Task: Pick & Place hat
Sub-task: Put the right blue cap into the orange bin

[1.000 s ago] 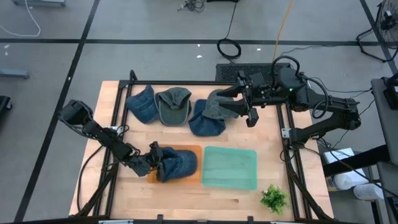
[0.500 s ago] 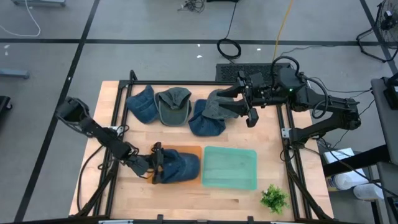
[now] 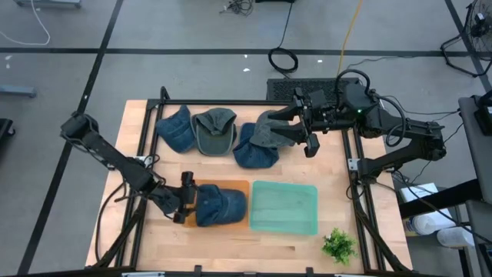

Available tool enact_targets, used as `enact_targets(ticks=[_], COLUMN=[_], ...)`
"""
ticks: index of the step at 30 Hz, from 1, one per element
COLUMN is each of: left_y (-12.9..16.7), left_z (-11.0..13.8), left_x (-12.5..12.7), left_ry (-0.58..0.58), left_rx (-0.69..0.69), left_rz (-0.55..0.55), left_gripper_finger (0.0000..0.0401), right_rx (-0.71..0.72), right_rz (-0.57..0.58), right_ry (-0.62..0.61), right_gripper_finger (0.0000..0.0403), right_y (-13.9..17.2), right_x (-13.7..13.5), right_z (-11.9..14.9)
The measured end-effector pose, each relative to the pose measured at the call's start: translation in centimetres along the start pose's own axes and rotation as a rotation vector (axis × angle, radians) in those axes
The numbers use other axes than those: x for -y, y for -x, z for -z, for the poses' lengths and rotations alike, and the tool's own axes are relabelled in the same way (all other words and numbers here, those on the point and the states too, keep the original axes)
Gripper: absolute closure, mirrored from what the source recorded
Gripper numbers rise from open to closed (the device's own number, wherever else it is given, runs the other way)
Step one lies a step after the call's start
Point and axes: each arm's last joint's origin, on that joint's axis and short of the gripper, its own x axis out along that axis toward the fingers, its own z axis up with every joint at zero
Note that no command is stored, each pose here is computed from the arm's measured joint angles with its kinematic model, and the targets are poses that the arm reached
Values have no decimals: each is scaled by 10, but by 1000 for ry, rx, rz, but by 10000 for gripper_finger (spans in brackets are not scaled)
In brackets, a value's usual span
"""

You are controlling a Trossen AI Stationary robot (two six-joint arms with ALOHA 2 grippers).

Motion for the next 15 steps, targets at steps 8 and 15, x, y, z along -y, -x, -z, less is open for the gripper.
enact_targets(ticks=[8,15], left_y=[25,48], left_z=[-26,-39], left_x=[-10,-17], left_ry=[-63,-101], left_rx=[-90,-189], left_rz=[-36,-66], left_gripper_finger=[76,91], right_rx=[0,1], right_rz=[1,2], right_ry=[0,0], right_gripper_finger=[232,232], right_y=[0,0], right_x=[0,0], right_z=[0,0])
